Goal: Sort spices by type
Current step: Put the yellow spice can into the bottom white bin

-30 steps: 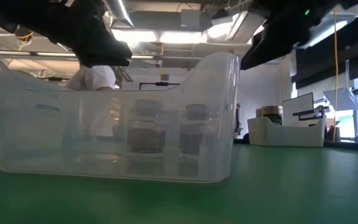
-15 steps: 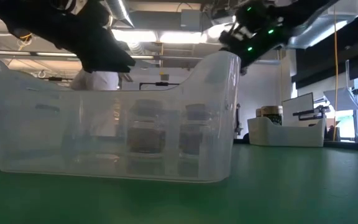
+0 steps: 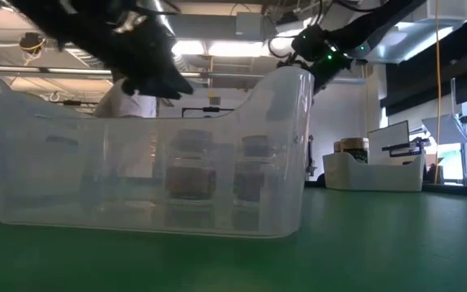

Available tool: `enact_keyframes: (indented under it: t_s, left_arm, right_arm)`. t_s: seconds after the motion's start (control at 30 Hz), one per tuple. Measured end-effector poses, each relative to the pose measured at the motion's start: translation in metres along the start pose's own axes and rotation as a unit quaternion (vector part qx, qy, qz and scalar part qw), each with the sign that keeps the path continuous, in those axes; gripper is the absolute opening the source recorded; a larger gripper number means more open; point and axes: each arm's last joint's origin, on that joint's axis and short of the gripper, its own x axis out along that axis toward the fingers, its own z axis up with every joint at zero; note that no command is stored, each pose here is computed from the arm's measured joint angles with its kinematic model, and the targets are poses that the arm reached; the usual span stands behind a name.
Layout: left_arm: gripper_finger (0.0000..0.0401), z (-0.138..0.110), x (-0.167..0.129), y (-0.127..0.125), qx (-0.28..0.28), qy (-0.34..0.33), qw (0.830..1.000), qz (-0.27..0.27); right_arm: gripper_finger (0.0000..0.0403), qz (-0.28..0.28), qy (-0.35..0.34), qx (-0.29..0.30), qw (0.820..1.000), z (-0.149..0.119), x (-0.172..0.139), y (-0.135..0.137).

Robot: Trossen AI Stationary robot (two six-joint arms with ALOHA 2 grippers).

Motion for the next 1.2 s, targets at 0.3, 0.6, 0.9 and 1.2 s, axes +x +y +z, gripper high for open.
enact_keyframes:
  t_s: [0.3, 0.6, 0.9, 1.2]
  left_arm:
    - [0.026, 0.073, 0.073, 0.024, -0.038, 0.078, 0.993, 0.074]
    - [0.0277, 0.122, 0.131, 0.051, -0.078, 0.124, 0.986, 0.079]
    - [0.0325, 0.128, 0.178, 0.071, -0.113, 0.143, 0.977, 0.113]
    - [0.0327, 0.105, 0.215, 0.085, -0.149, 0.22, 0.956, 0.125]
  right_arm:
    - [0.0292, -0.012, -0.014, -0.008, 1.0, -0.013, 0.004, -0.004]
    - [0.0292, -0.014, -0.007, -0.023, 1.0, -0.014, 0.004, -0.004]
    - [0.0292, -0.029, 0.027, -0.022, 0.999, -0.019, 0.004, -0.003]
    - [0.0292, -0.028, 0.034, -0.022, 0.999, -0.021, 0.004, -0.003]
